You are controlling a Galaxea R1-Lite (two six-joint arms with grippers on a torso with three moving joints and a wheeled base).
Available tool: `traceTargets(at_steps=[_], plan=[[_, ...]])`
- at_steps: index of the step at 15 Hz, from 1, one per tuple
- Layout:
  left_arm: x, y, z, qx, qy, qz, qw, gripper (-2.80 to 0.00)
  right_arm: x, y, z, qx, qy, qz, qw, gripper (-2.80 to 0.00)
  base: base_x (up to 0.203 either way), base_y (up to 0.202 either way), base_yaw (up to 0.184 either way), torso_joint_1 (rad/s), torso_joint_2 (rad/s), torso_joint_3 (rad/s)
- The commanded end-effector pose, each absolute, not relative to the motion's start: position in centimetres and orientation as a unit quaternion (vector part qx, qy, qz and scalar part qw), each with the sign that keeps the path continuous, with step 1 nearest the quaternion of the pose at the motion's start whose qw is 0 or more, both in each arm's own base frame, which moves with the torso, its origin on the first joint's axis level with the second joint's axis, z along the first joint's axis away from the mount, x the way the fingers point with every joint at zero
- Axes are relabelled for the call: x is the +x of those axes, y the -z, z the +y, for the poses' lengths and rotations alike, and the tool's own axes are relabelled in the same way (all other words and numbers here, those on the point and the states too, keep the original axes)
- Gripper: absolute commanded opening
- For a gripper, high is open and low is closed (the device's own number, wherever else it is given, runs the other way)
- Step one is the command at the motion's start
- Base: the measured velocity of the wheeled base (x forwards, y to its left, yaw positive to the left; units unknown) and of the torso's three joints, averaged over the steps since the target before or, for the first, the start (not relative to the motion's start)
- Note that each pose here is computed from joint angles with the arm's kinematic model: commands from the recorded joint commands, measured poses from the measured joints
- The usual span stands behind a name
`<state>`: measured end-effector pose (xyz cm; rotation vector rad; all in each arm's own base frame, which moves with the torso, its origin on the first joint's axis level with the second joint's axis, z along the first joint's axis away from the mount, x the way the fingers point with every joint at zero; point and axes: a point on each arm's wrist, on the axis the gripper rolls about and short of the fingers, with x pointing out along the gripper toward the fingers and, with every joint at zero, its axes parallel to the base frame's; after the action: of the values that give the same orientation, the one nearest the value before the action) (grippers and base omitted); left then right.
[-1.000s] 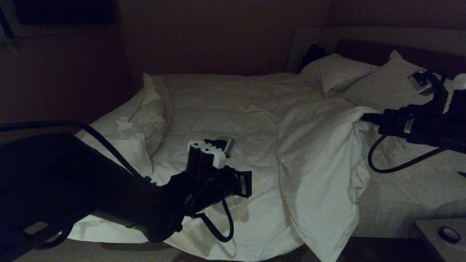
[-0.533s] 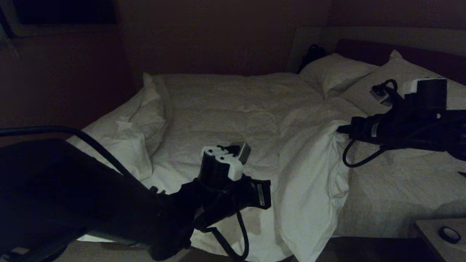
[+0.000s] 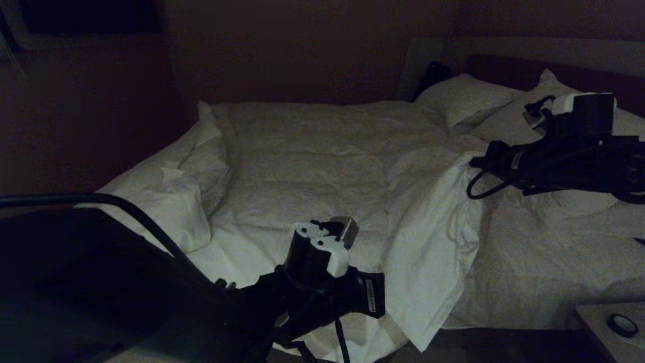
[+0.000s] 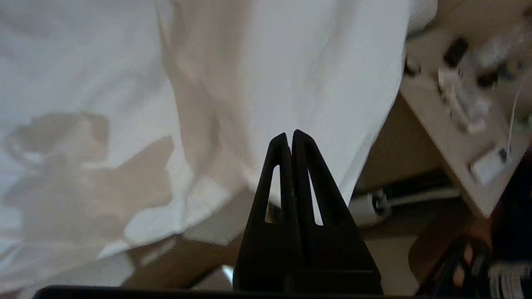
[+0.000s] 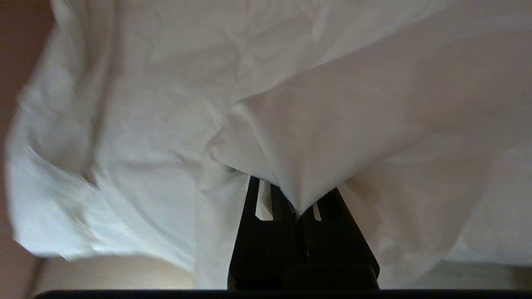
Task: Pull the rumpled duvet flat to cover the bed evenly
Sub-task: Flatten the corners of the folded blanket
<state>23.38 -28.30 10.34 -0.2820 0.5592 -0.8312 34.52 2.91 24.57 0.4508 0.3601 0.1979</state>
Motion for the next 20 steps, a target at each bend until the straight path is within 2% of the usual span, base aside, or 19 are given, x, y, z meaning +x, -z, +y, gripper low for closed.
traceTargets(at_steps=[1,5,8,10,15,19,20], plan=[[22.9,-10.0,-28.5,-0.132,0.401,0.274,0.864,-2.8,34.2,-26.1,2.9,0.27,-0.096,0.156,0.945,-2.8,0.0,0.0,0.0,0.0,0.0,0.0],[22.4,-10.7,-28.7,-0.136,0.411,0.266,0.862,-2.8,35.0,-25.4,2.9,0.277,-0.093,0.163,0.942,-2.8,0.0,0.0,0.0,0.0,0.0,0.0],[22.0,-11.2,-29.4,-0.138,0.423,0.262,0.856,-2.8,37.5,-22.3,3.1,0.303,-0.084,0.185,0.931,-2.8,0.0,0.0,0.0,0.0,0.0,0.0],[22.2,-11.0,-29.9,-0.137,0.429,0.267,0.852,-2.8,38.3,-21.6,2.9,0.315,-0.083,0.178,0.928,-2.8,0.0,0.0,0.0,0.0,0.0,0.0],[23.6,-10.5,-31.8,-0.127,0.43,0.285,0.847,-2.8,38.7,-21.8,2.4,0.321,-0.081,0.162,0.93,-2.8,0.0,0.0,0.0,0.0,0.0,0.0],[23.3,-9.6,-32.0,-0.077,0.436,0.292,0.848,-2.8,38.6,-22.5,2.0,0.321,-0.08,0.151,0.932,-2.8,0.0,0.0,0.0,0.0,0.0,0.0],[23.3,-9.2,-31.8,-0.061,0.434,0.295,0.849,-0.54,38.5,-22.7,2.0,0.321,-0.081,0.147,0.932,-2.8,0.0,0.0,0.0,0.0,0.0,0.0]])
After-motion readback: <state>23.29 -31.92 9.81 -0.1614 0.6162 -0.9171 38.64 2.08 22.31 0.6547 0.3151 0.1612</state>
